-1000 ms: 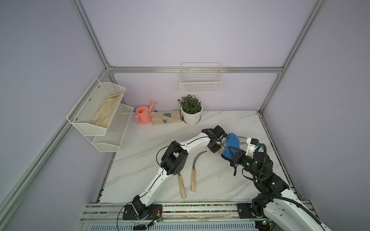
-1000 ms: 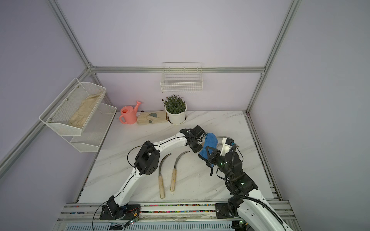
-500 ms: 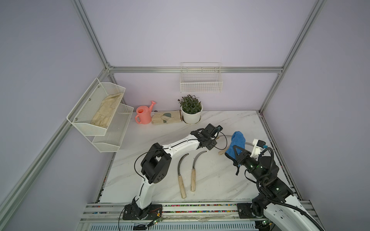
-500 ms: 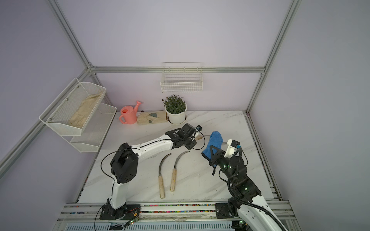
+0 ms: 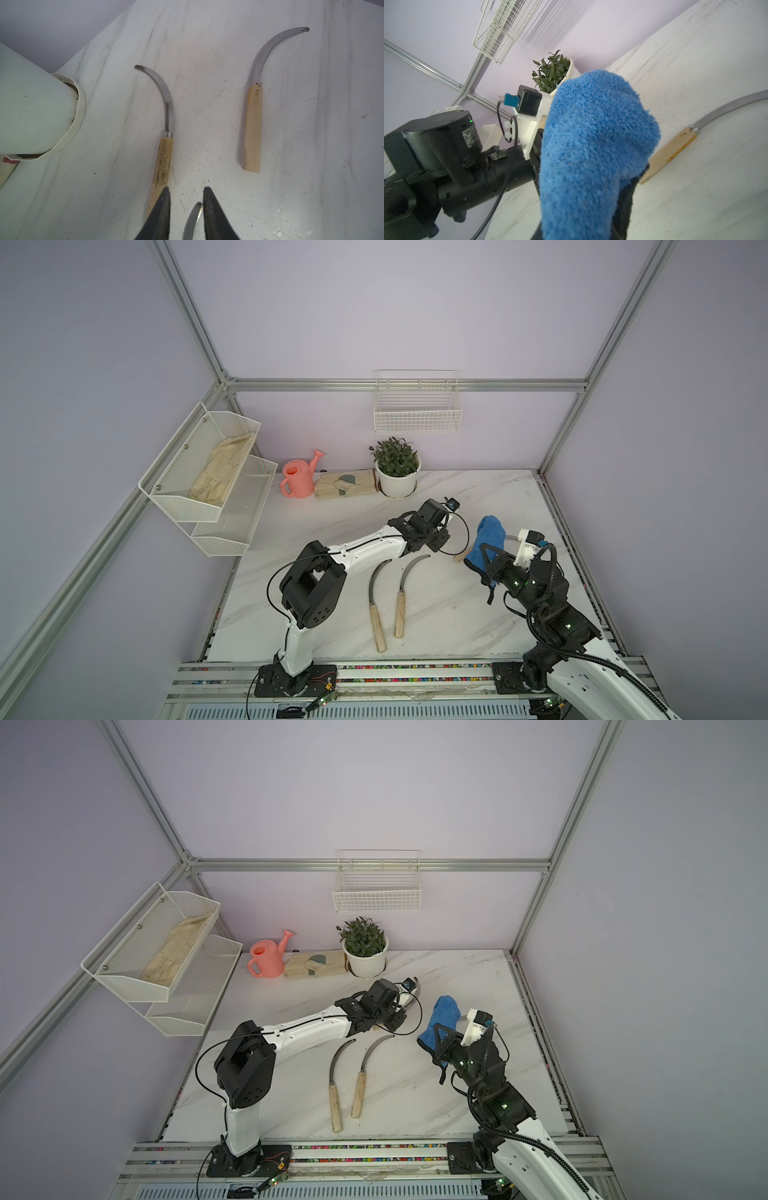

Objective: Wipe small sickles with rags
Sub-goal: Place the small sickle at the center of the board.

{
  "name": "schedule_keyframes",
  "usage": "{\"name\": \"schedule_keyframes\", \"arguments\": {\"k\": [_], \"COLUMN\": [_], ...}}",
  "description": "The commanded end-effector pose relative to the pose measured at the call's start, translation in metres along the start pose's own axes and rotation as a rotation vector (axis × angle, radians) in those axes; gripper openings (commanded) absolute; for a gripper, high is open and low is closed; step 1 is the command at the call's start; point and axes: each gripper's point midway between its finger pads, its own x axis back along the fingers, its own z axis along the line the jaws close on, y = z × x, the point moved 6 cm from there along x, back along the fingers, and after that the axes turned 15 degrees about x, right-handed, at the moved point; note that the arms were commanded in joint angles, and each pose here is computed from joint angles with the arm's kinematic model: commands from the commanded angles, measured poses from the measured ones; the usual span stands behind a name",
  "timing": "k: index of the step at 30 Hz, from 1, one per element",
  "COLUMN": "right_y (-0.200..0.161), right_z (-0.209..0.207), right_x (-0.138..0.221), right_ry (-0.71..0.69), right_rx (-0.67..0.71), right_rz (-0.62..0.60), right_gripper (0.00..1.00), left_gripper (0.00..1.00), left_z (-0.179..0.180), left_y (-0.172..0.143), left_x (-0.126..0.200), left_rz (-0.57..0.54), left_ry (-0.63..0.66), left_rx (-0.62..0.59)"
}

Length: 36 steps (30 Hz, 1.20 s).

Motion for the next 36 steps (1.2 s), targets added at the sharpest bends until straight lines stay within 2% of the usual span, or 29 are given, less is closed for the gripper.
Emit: {"name": "schedule_keyframes", "arguments": {"k": [1,5,8,11,18,31,36], "right_y": [0.002,0.0,-0.002,-0.003,-0.006,-0.012,-0.009], "right_z": [0.0,-0.001,-0.002,-0.003,-0.005,-0.005,-0.003], "right_x": [0.0,-0.001,0.0,0.0,-0.003,-0.013,-0.01], "right_ry": [0.001,-0.002,-0.008,-0.011,-0.024,-0.012,-0.011], "right_rx": [-0.006,0.0,0.005,0.01,0.012,0.004,0.0], "right_rz": [-0.022,-0.017,-0.016,-0.011,0.0,0.029,0.028], "right_gripper": [0.0,0.0,0.0,0.0,0.0,0.0,0.0], "left_gripper": [0.31,0.36,0.36,0.36,0.41,0.41,0.4], "left_z": [0.004,0.026,0.057,0.073,0.063,0.062,0.057], "left_y": [0.003,-0.005,-0.013,-0.024,-0.037,-0.031,-0.019], "left_x": [0.002,-0.009,-0.029,-0.046,-0.055,-0.054,-0.028], "left_rz": [-0.025,0.01,0.057,0.103,0.158,0.131,0.092], "left_ry": [0.0,0.003,0.001,-0.021,-0.157,-0.178,-0.2], "left_rx": [0.022,0.042,0.097,0.126,0.123,0.128,0.147]}}
